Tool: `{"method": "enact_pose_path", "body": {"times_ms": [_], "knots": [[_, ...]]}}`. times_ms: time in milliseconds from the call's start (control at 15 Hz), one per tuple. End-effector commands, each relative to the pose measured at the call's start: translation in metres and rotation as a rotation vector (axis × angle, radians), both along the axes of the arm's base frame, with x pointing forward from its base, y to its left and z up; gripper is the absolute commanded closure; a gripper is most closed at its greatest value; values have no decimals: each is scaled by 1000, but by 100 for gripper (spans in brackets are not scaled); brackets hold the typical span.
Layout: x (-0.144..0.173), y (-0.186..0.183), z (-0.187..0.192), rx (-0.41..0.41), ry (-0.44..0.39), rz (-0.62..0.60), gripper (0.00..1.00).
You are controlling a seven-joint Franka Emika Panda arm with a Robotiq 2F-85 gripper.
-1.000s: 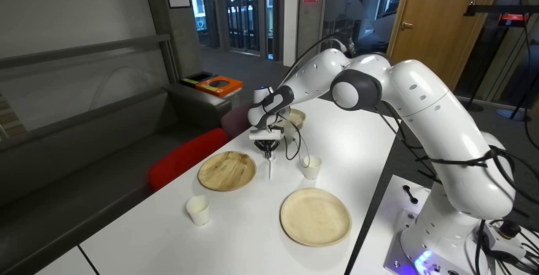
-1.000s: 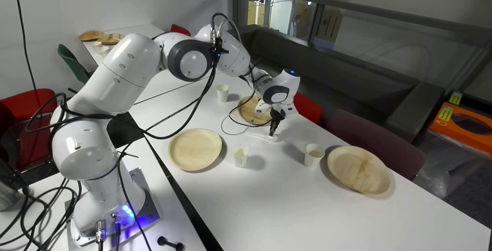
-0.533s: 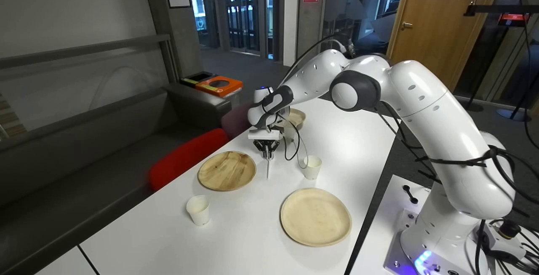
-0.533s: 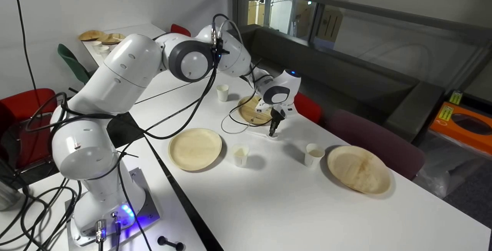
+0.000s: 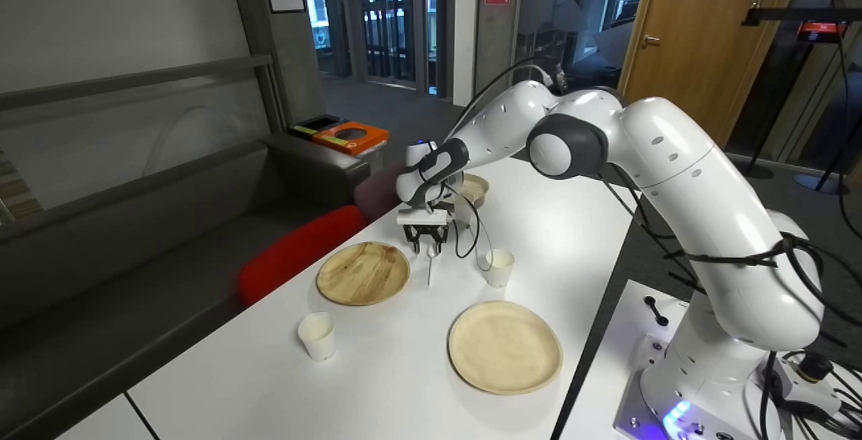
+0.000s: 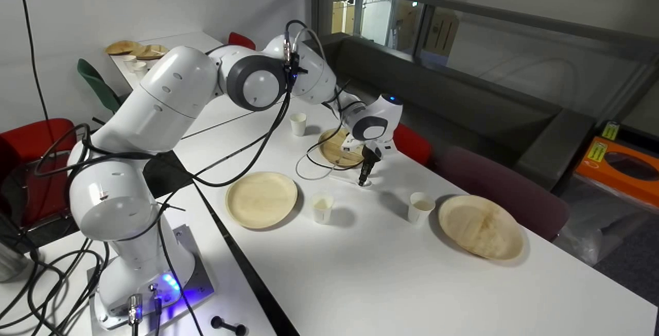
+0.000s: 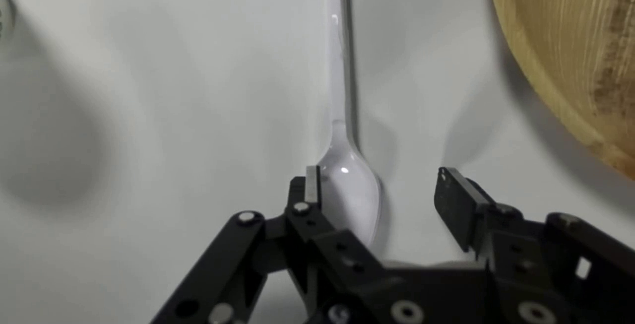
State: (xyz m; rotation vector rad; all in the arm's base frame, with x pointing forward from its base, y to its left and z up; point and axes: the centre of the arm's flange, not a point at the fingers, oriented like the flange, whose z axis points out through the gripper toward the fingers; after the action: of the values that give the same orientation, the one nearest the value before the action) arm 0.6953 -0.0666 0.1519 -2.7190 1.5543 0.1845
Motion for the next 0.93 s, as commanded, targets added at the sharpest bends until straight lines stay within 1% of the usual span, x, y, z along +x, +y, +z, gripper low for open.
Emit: {"method": "enact_pose_path", "body": {"times_ms": [0,67,267,400,467,533,600,733,867], "knots": [[7,-3,9,23,-12,-29,58],[7,-3,9,23,-13,-30,66],[8,-3,10,22,-14,-29,89],[8,-3,10,22,-15,-28,96],[8,-3,11,22,-16,-28,94],[8,-3,12,22,-19,-28,96],[9,-3,14,21,-22,-28,91],[9,-2,15,21,-24,-27,91],[9,-2,16,21,-26,-26,97]]}}
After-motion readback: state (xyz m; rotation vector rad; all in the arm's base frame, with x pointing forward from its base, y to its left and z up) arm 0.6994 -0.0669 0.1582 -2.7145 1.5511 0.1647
